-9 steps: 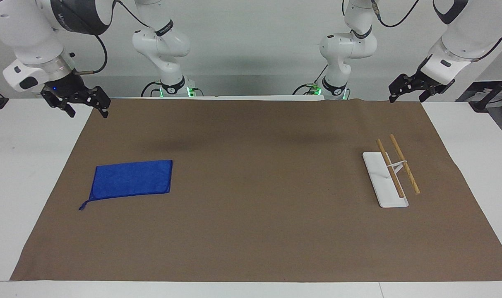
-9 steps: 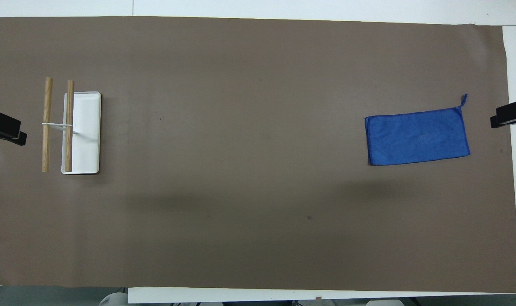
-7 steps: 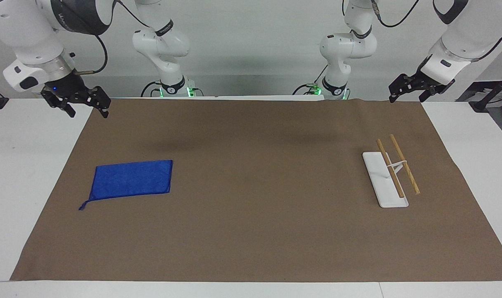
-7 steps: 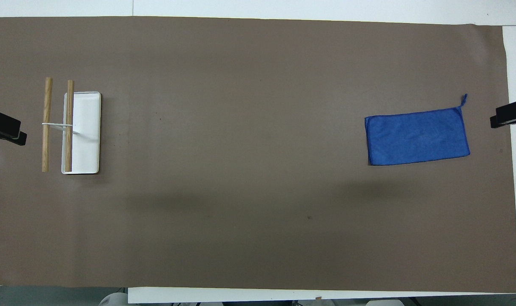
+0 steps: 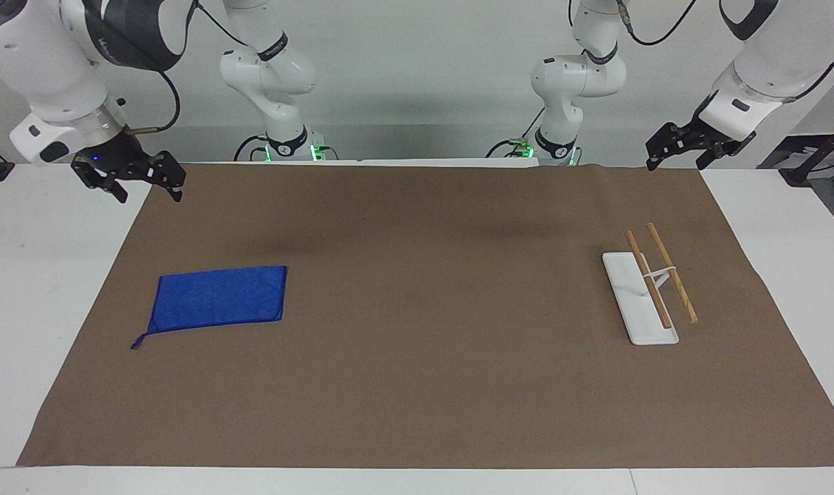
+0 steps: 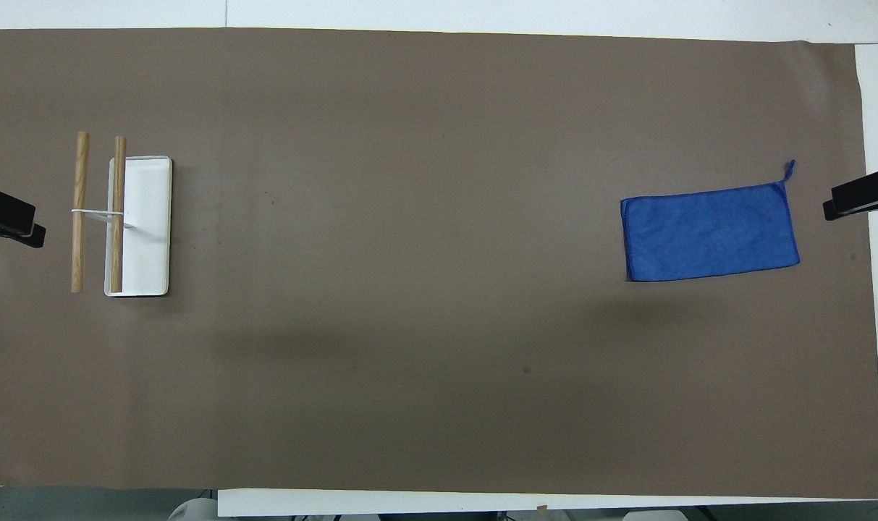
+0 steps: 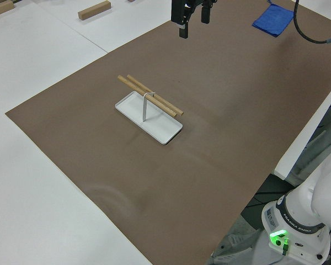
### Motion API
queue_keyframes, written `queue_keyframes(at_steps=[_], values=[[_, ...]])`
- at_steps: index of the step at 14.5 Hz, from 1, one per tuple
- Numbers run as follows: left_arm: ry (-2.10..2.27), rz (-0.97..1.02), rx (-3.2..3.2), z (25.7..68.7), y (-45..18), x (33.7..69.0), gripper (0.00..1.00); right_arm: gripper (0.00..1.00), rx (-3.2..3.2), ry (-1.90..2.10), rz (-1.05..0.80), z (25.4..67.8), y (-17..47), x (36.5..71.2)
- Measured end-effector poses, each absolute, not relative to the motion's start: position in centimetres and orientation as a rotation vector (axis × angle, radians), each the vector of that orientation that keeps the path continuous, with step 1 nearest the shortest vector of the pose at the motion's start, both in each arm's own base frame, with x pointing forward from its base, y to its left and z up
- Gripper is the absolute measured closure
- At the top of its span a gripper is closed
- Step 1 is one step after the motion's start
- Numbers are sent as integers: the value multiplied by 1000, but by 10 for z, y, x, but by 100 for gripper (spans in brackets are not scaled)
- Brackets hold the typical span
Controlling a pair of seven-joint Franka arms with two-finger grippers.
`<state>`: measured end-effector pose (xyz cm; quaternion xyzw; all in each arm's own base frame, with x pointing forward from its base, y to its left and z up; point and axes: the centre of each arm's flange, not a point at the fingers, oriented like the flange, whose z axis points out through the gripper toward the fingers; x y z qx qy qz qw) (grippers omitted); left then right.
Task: Right arm passes towel to left arm to hang
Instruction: 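Move the right gripper toward the blue towel's near corner, then grasp the blue towel's corner with the right gripper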
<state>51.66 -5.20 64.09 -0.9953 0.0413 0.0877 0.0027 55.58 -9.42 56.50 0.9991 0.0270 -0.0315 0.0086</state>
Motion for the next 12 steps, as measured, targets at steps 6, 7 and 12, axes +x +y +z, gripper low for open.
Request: queue_keyframes(at_steps=[6, 7, 12], values=[[130, 275, -3121, 641, -52, 517, 0, 0, 3097, 201, 70, 418, -104, 575], [130, 275, -3121, 641, -52, 517, 0, 0, 3090, 246, 93, 397, -102, 574], [130, 275, -3121, 641, -52, 517, 0, 0, 3086, 338, 63, 347, -105, 566]])
